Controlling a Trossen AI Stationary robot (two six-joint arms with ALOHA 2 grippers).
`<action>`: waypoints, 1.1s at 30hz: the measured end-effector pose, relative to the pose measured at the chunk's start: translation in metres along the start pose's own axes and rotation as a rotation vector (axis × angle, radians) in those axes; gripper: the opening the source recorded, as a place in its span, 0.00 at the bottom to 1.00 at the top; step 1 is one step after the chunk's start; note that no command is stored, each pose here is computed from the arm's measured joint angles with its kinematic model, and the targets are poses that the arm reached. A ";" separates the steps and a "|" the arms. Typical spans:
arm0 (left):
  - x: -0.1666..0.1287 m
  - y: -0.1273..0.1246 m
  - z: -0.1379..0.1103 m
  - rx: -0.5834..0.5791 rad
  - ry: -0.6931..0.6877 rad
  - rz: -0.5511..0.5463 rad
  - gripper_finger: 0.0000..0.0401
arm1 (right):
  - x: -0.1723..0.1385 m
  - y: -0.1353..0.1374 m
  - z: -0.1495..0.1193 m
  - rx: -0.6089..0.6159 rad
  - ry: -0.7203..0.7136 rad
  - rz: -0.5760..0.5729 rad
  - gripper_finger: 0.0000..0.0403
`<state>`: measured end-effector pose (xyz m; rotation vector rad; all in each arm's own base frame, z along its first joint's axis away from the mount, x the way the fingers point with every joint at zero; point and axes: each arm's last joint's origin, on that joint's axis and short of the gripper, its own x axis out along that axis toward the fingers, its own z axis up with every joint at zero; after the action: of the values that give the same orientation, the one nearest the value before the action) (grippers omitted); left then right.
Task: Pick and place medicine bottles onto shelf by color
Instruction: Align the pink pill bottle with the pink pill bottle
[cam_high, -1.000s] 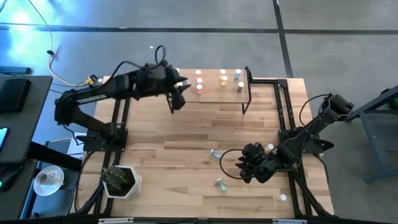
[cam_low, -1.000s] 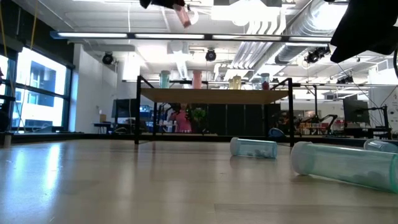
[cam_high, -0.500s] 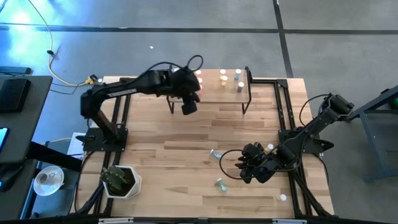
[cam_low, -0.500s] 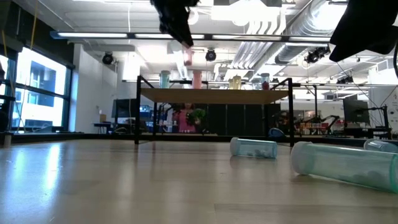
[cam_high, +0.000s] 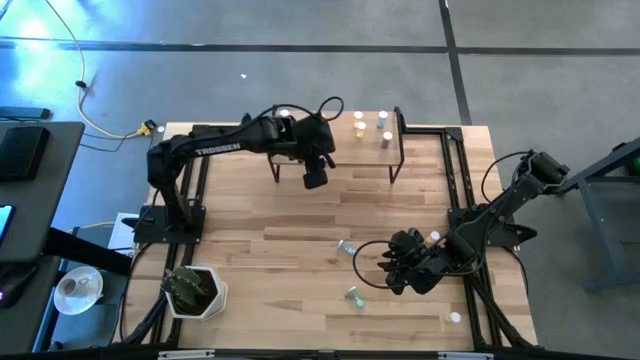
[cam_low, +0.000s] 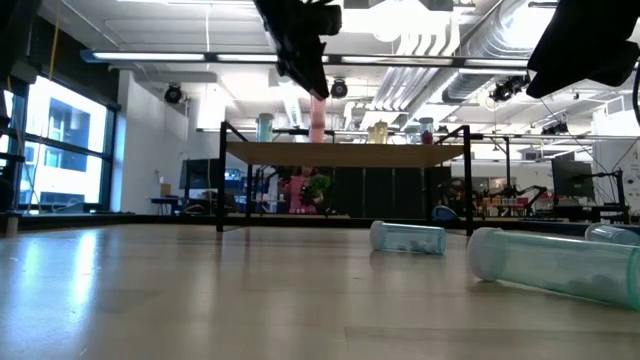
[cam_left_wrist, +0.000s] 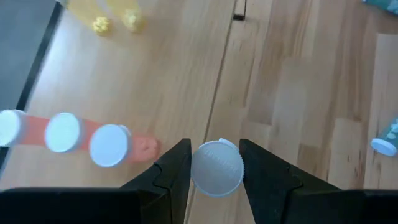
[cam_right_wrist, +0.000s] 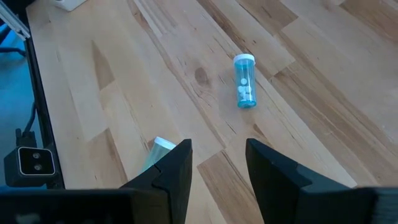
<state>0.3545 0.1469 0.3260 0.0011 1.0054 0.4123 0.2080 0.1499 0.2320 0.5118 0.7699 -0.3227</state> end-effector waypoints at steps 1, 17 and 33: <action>0.001 0.001 0.000 -0.002 0.004 0.002 0.30 | 0.000 0.000 0.000 0.000 0.000 0.000 0.35; 0.018 0.024 -0.001 -0.077 -0.005 0.010 0.30 | 0.000 0.000 0.000 0.001 0.000 0.001 0.35; 0.023 0.036 -0.005 -0.127 0.024 0.006 0.30 | 0.000 0.000 0.000 0.001 0.000 0.002 0.35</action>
<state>0.3490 0.1866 0.3112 -0.1150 1.0013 0.4823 0.2081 0.1500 0.2321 0.5136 0.7690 -0.3218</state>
